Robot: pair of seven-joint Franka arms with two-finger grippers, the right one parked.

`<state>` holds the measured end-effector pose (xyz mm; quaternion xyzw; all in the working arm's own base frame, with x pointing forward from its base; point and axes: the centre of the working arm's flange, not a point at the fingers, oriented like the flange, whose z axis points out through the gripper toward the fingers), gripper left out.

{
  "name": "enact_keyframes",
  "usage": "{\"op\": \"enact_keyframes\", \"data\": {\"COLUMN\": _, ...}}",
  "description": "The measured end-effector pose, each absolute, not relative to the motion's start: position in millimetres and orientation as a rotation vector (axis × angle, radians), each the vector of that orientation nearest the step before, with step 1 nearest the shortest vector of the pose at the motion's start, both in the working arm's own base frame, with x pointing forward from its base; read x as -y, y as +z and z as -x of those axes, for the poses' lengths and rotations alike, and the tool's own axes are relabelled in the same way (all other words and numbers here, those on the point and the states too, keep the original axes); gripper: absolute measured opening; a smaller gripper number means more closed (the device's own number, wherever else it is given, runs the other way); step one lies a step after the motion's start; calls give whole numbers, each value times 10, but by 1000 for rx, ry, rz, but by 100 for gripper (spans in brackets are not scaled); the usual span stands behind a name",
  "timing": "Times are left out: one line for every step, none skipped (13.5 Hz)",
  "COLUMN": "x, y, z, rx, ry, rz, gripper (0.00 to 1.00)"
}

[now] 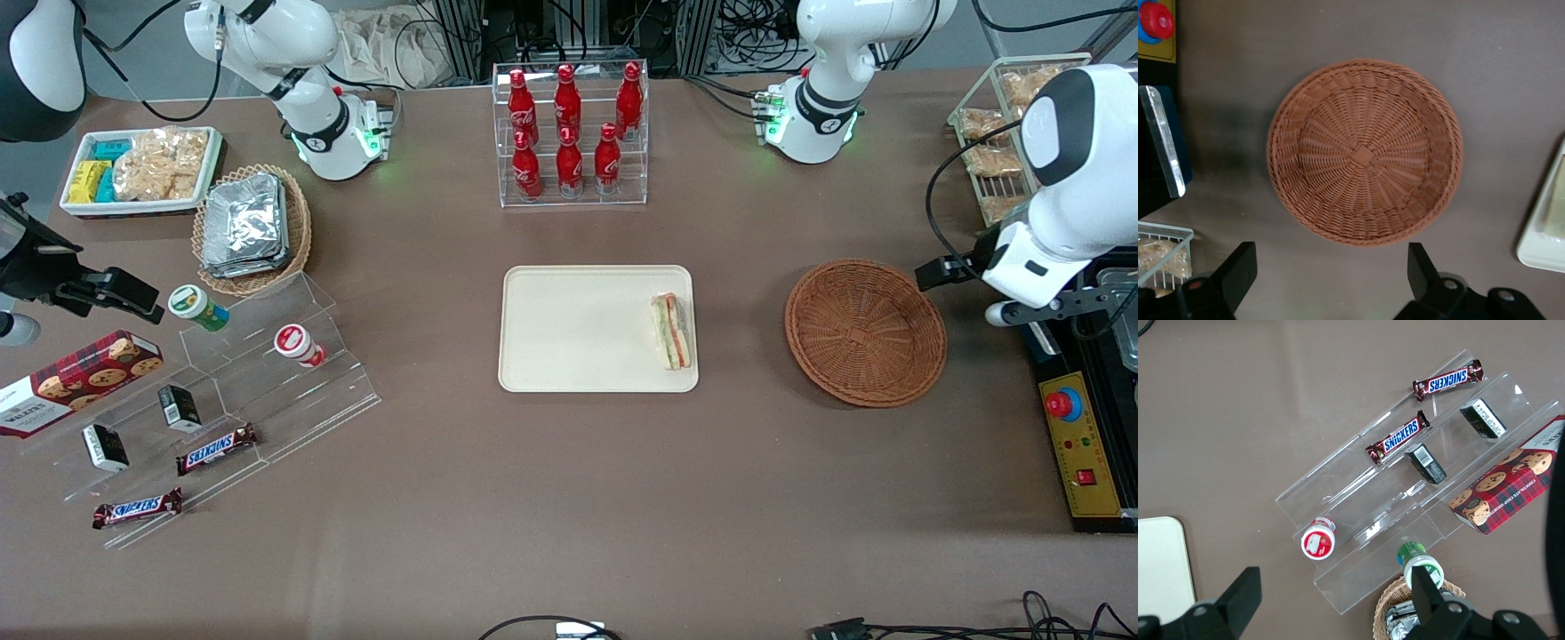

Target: Place sandwich from basket to tray

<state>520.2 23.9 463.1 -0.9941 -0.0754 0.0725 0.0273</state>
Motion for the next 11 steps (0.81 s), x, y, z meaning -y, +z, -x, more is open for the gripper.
{"op": "enact_keyframes", "data": {"x": -223, "y": 4716, "z": -5211, "rx": 229, "ry": 208, "rz": 3071, "gripper": 100}}
{"op": "enact_keyframes", "data": {"x": -173, "y": 4889, "z": -5236, "rx": 220, "ry": 193, "rz": 3071, "gripper": 100}}
{"op": "enact_keyframes", "data": {"x": -123, "y": 5112, "z": -5266, "rx": 211, "ry": 178, "rz": 3072, "gripper": 100}}
{"op": "enact_keyframes", "data": {"x": -92, "y": 5330, "z": -5288, "rx": 206, "ry": 157, "rz": 3073, "gripper": 100}}
{"op": "enact_keyframes", "data": {"x": -79, "y": 5512, "z": -5307, "rx": 204, "ry": 129, "rz": 3075, "gripper": 100}}
{"op": "enact_keyframes", "data": {"x": -80, "y": 5636, "z": -5321, "rx": 206, "ry": 103, "rz": 3077, "gripper": 100}}
{"op": "enact_keyframes", "data": {"x": -84, "y": 5716, "z": -5328, "rx": 208, "ry": 87, "rz": 3079, "gripper": 100}}
{"op": "enact_keyframes", "data": {"x": -82, "y": 5767, "z": -5326, "rx": 210, "ry": 86, "rz": 3083, "gripper": 100}}
{"op": "enact_keyframes", "data": {"x": -75, "y": 5807, "z": -5320, "rx": 212, "ry": 90, "rz": 3088, "gripper": 100}}
{"op": "enact_keyframes", "data": {"x": -69, "y": 5842, "z": -5316, "rx": 214, "ry": 92, "rz": 3094, "gripper": 100}}
{"op": "enact_keyframes", "data": {"x": -66, "y": 5870, "z": -5319, "rx": 215, "ry": 86, "rz": 3098, "gripper": 100}}
